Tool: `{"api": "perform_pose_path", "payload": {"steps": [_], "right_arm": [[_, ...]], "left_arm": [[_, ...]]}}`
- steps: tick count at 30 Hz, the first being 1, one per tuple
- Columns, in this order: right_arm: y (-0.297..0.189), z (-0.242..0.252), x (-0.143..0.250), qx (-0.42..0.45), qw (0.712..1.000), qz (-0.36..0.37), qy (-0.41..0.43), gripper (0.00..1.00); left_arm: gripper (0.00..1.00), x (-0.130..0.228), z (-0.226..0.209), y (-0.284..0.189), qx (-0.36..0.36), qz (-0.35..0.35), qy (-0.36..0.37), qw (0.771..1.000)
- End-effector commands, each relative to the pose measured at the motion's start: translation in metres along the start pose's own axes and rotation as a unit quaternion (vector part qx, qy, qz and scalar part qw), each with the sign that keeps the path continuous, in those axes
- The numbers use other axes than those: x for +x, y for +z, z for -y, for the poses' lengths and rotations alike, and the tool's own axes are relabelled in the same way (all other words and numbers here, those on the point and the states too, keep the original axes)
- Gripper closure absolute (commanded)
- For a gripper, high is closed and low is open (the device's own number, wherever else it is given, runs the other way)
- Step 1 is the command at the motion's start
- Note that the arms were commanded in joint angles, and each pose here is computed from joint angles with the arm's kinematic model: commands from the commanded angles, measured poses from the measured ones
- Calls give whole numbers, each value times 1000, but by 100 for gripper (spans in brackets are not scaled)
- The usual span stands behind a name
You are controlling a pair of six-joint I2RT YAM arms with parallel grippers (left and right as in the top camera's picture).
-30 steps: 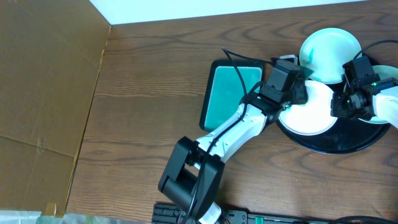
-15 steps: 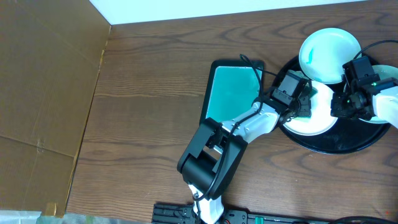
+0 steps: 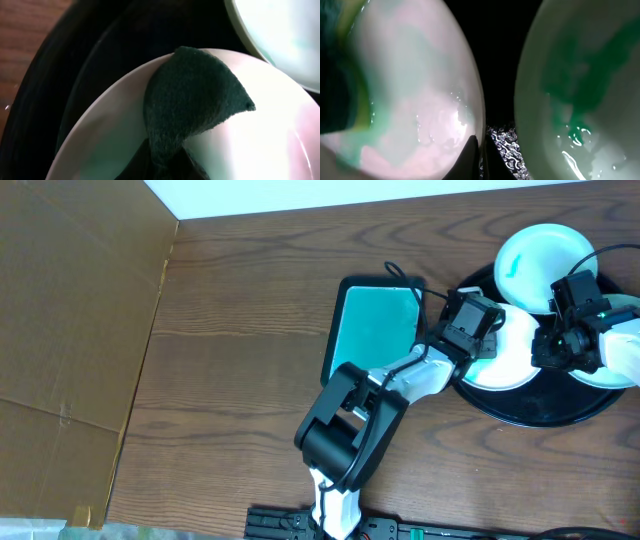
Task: Clean dirty plates on tray and stack at the side
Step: 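Scrub the plate held by the right gripper with the left-held sponge, then move the left gripper with sponge back over the water tray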
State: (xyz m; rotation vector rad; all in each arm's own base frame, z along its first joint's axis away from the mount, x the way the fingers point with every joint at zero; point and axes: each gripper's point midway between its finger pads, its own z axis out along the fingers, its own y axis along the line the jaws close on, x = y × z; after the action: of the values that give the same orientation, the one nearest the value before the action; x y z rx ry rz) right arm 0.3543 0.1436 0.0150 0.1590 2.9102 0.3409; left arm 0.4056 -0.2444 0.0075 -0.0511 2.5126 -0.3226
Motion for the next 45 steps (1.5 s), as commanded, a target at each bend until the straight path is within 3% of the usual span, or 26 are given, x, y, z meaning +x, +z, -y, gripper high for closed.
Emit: {"api": "perform_pose_path", "payload": {"steps": [1,4,10,13,19,23,25,31,36,40,45], "right_arm": [[4,17,2,32,999,-4,7,99],[4,18,3,33,999,-6,7,99],[4,18,3,33,999,-6,7,99],[4,18,3,33,999,-5,7,99],[4,18,3,33,999,-6,7,99],[4,18,3,33,999,-6,7,99],[4,18,3,33,999,-5,7,99],[4,18,3,32,999,-5,7,99],[4,18,3,33,999,-5,7,99],[4,18,2,34,999,-4,6,99],[4,19,2,36,999,-3,-1,99]], "left_arm": [[93,40,-52,29,-89,-40,12,995],[93,29,-52,22,-93,-25,15,995],[93,-17,-75,-14,-179,63,24,982],[93,-39,-64,-35,-164,90,32,982],[93,-27,-6,-34,-1,38,22,999],[93,-9,35,-33,118,-14,24,993],[93,-3,41,-32,138,-30,21,990],[93,12,30,-8,116,-43,14,992],[93,16,-10,11,11,-24,19,999],[93,-3,-44,-2,-88,20,25,996],[93,-38,-40,-37,-99,71,57,991]]}}
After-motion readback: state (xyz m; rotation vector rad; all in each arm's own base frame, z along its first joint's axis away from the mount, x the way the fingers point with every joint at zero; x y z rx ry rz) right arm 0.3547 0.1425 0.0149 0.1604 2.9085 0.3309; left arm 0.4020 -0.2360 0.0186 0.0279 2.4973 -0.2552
